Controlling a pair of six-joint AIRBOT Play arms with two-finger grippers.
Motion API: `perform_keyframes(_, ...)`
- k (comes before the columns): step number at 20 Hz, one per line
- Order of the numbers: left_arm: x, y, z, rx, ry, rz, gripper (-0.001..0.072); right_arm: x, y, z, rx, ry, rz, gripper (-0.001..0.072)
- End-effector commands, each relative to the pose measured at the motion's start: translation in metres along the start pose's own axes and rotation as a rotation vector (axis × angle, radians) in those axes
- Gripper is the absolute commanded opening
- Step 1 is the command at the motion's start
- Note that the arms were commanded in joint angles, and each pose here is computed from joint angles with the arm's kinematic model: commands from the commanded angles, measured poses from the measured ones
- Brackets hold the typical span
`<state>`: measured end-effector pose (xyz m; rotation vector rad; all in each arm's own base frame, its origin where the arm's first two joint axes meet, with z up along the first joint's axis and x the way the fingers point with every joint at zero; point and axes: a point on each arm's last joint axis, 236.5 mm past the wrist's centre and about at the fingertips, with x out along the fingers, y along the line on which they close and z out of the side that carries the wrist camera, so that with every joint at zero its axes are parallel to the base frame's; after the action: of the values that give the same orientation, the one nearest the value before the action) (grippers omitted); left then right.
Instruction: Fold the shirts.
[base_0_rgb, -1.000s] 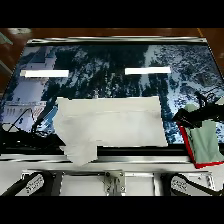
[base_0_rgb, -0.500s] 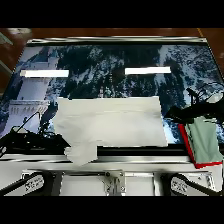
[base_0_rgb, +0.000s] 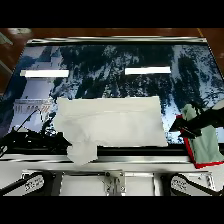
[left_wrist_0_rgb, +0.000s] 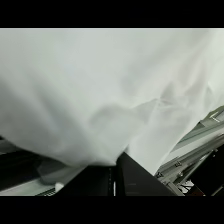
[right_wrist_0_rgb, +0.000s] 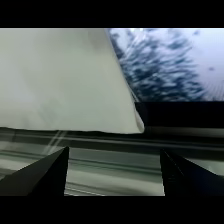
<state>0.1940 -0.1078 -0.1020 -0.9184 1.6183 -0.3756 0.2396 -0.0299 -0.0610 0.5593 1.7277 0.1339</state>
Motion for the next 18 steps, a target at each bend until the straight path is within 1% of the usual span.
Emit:
perform_keyframes(1,-0.008,-0.009,-0.006,0.036,0.01,-0.041,0.0034,0.025,-0.008,-0.035,0.088,0.096,0.077,0.0686)
perform_keyframes(3,-0.01,-0.011,-0.006,0.053,0.0,-0.04,0.0034,0.049,-0.014,-0.034,0.083,0.071,0.053,0.0686)
perform_keyframes(4,-0.011,-0.012,-0.006,0.06,-0.002,-0.041,0.0033,0.058,-0.015,-0.029,0.122,0.033,0.06,0.0686)
perform_keyframes(7,-0.014,-0.015,-0.003,0.073,-0.005,-0.043,0.0033,0.075,-0.001,-0.019,0.192,-0.035,0.139,0.0685)
perform_keyframes(10,-0.021,-0.02,0.006,0.095,-0.029,-0.039,0.0034,0.082,0.003,-0.007,0.236,-0.1,0.176,0.068)
perform_keyframes(11,-0.024,-0.023,0.011,0.107,-0.041,-0.037,0.0034,0.083,0.006,-0.005,0.235,-0.114,0.192,0.0584)
perform_keyframes(12,-0.028,-0.026,0.016,0.12,-0.054,-0.034,0.0034,0.084,0.006,-0.005,0.232,-0.114,0.194,0.0504)
perform_keyframes(13,-0.033,-0.029,0.022,0.134,-0.068,-0.032,0.0034,0.085,0.009,-0.008,0.216,-0.1,0.197,0.039)
perform_keyframes(14,-0.037,-0.033,0.028,0.149,-0.083,-0.029,0.0034,0.086,0.017,-0.013,0.17,-0.078,0.212,0.0152)
perform_keyframes(15,-0.043,-0.037,0.034,0.165,-0.1,-0.027,0.0033,0.085,0.027,-0.016,0.121,-0.065,0.245,0.0059)
perform_keyframes(17,-0.055,-0.048,0.046,0.204,-0.131,-0.028,0.0033,0.07,0.055,-0.011,-0.013,-0.088,0.336,0.0059)
perform_keyframes(18,-0.061,-0.055,0.051,0.226,-0.146,-0.028,0.0033,0.058,0.064,-0.002,-0.049,-0.126,0.353,0.0059)
